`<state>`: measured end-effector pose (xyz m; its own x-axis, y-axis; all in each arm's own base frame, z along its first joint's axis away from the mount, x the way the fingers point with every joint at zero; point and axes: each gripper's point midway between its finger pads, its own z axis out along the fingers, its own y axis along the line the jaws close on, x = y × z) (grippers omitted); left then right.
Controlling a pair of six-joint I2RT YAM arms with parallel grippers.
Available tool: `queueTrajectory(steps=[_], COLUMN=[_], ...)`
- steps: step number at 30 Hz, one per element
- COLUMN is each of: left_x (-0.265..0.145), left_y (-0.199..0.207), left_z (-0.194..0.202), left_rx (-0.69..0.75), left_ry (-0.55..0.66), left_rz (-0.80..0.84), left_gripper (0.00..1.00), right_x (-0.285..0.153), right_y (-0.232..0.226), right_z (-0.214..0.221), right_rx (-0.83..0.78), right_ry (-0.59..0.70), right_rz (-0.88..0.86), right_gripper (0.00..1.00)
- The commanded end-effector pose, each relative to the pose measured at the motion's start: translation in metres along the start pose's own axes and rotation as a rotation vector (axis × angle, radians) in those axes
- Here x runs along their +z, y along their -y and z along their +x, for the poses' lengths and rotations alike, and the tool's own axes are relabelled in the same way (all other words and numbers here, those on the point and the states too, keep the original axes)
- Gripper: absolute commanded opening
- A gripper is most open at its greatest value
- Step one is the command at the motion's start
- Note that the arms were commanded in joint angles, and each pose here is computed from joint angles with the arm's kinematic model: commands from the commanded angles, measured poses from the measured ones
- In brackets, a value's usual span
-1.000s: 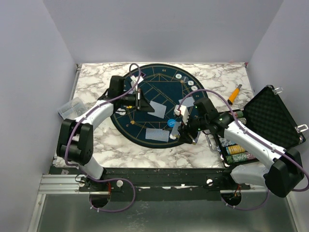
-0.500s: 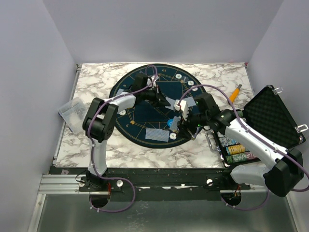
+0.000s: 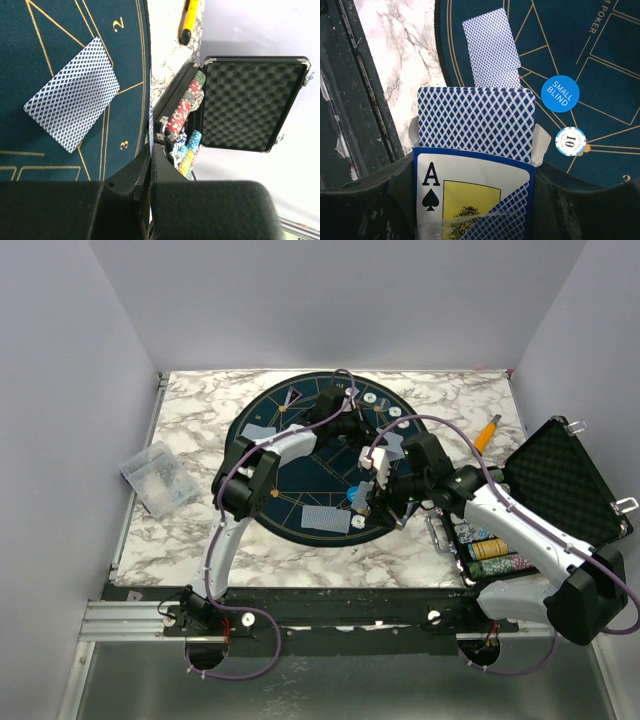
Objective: Distribute texas hold em gaming equipment
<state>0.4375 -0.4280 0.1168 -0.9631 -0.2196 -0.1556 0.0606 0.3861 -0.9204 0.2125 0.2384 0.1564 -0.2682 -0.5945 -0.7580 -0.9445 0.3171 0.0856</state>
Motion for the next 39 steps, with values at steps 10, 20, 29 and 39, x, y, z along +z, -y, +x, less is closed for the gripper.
queueTrajectory(steps=[10,20,29,39], left_x=[0.038,-0.018,-0.103,-0.219], left_y=[0.002,-0.008,0.001,0.047], left_z=[-0.010,-0.017,-0.018,-0.008], left_rx=[-0.048,-0.006,0.307,0.717], left_ry=[0.029,0.060,0.077,0.254], left_rz=[-0.013,-0.114,-0.285,-0.082], left_gripper=[0.32,0.46,0.97,0.98], right_x=[0.000,-0.002,0.000,-0.002], right_y=[0.003,0.001,0.000,-0.003], right_z=[0.003,0.005,0.010,0.013], right_rx=[0.000,-0.006,-0.009,-0.018], right_ry=[-0.014,-0.012,-0.017,-0.014], right_rz=[0.020,0.019,0.016,0.010], right_gripper=[0.00,0.01,0.01,0.00])
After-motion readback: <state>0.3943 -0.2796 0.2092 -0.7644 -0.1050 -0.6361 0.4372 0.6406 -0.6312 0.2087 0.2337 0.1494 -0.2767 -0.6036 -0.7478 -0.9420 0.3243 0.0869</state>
